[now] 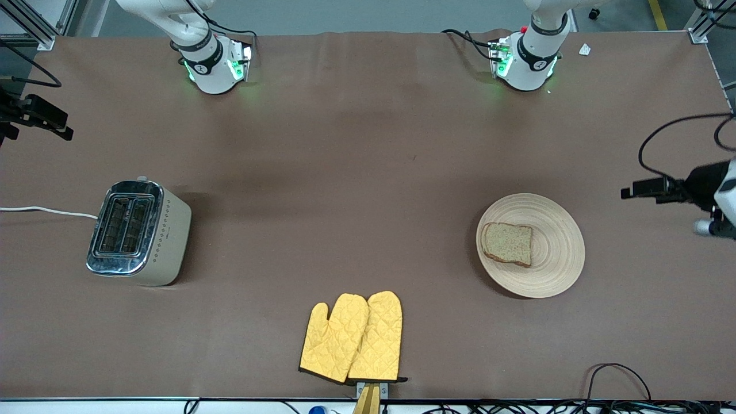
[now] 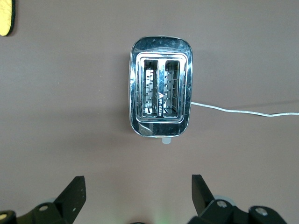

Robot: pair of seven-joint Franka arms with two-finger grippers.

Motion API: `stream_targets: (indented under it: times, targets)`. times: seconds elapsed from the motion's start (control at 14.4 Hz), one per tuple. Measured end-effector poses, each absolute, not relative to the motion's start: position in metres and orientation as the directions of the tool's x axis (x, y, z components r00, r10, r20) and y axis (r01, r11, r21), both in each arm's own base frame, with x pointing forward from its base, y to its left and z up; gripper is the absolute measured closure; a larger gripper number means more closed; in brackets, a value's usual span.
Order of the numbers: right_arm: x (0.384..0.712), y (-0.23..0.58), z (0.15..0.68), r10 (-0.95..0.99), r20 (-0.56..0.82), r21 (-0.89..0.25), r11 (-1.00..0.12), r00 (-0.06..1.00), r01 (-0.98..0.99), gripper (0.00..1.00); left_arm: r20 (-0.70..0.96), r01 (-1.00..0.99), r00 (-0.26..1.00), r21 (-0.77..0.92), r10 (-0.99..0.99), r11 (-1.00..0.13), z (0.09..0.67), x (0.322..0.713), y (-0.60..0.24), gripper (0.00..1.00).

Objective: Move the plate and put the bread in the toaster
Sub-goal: 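Lower the left gripper toward the wooden plate rim, then grip the plate rim with the left gripper and drag it toward the toaster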

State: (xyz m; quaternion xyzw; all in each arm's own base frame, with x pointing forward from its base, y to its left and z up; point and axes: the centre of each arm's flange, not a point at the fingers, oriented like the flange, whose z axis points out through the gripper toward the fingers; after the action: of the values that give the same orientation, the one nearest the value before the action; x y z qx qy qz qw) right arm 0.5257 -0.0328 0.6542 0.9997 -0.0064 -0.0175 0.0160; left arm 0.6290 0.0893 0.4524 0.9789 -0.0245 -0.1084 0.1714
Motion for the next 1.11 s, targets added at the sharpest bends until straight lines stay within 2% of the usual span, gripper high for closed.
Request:
stream_targets:
  times: [0.28, 0.56, 0.84, 1.11]
  targets:
    - [0.526, -0.033, 0.654, -0.014, -0.035, 0.032, -0.999, 0.999, -0.013, 0.0, -0.215, 0.001, 0.969, 0.487, -0.118, -0.873, 0.333, 0.646, 0.135, 0.0]
    - [0.526, -0.033, 0.654, -0.014, -0.035, 0.032, -0.999, 0.999, -0.013, 0.0, -0.163, -0.018, 0.976, 0.594, -0.143, -0.804, 0.244, 0.653, 0.148, 0.0]
    - [0.526, -0.033, 0.654, -0.014, -0.035, 0.032, -0.999, 0.999, -0.013, 0.0, -0.181, 0.027, 0.976, 0.643, -0.118, -0.765, 0.195, 0.65, 0.15, 0.0]
    - [0.526, -0.033, 0.654, -0.014, -0.035, 0.032, -0.999, 0.999, -0.013, 0.0, -0.202, 0.054, 0.973, 0.661, -0.108, -0.748, 0.174, 0.647, 0.149, 0.0]
